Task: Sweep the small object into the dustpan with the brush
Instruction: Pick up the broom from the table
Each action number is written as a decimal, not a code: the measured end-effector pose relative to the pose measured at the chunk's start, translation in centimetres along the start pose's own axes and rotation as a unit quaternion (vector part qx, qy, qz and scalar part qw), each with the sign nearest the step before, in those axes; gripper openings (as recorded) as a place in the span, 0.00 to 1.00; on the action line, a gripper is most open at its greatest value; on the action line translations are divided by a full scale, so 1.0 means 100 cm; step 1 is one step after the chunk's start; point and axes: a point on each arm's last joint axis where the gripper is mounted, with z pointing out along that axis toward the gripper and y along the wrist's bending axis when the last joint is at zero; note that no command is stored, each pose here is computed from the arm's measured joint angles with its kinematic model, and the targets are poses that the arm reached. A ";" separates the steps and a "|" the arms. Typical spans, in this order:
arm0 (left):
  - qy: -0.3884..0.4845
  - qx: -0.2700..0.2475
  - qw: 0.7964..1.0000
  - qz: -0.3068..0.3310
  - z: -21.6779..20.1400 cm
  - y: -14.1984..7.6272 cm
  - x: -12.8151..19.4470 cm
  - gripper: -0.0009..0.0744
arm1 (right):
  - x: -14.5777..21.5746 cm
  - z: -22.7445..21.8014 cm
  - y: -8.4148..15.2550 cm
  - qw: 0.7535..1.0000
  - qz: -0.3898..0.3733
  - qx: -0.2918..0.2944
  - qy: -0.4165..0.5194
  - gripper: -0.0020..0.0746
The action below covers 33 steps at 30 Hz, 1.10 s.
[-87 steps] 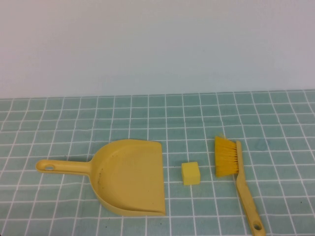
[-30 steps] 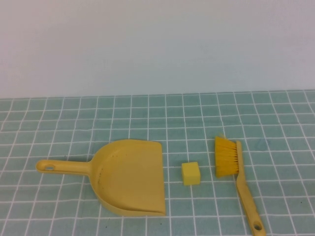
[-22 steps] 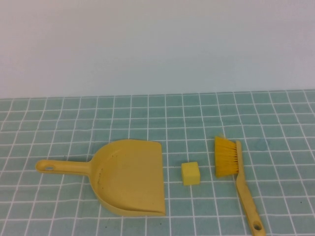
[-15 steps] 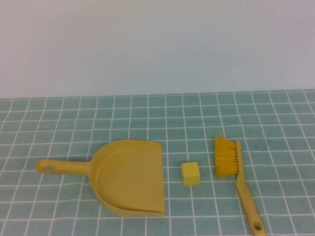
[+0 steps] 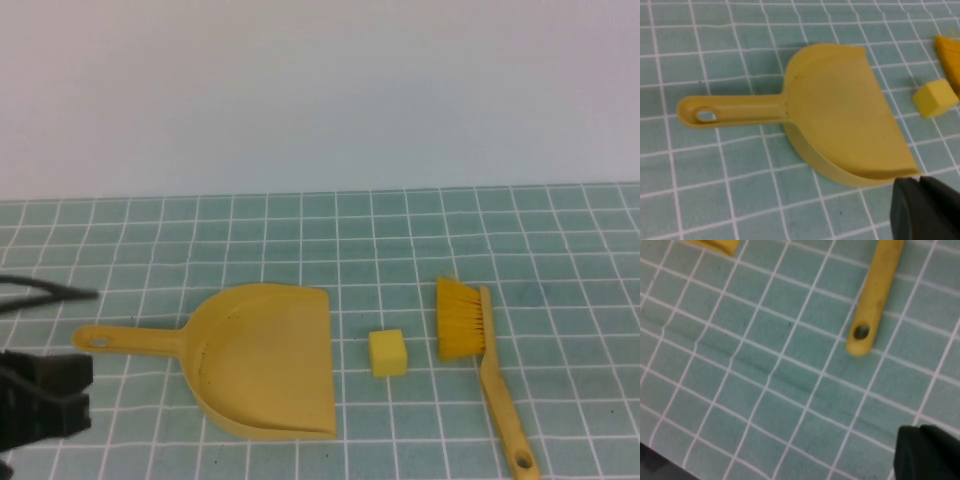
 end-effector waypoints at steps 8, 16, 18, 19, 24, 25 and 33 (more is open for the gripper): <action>-0.010 -0.022 1.000 -0.006 0.016 0.010 -0.008 0.01 | -0.043 0.045 0.003 0.993 0.001 0.003 0.118 0.05; -0.015 -0.021 1.000 -0.016 0.020 0.011 -0.009 0.01 | -0.095 0.094 0.027 0.986 -0.039 0.065 0.148 0.04; -0.015 -0.021 1.000 -0.016 0.020 0.011 -0.009 0.01 | -0.102 0.105 0.030 0.985 -0.041 0.064 0.157 0.05; -0.015 -0.021 1.000 -0.018 0.020 0.011 -0.010 0.01 | -0.104 0.111 0.029 0.984 -0.038 0.064 0.164 0.06; -0.016 -0.018 0.999 -0.021 0.020 0.010 -0.010 0.01 | -0.112 0.139 0.025 0.978 -0.031 0.067 0.194 0.30; -0.016 -0.018 1.000 -0.020 0.020 0.010 -0.010 0.01 | -0.113 0.143 0.024 0.978 -0.029 0.067 0.198 0.37; -0.020 -0.013 0.999 -0.022 0.020 0.009 -0.010 0.01 | -0.117 0.175 0.017 0.971 -0.009 0.079 0.226 0.54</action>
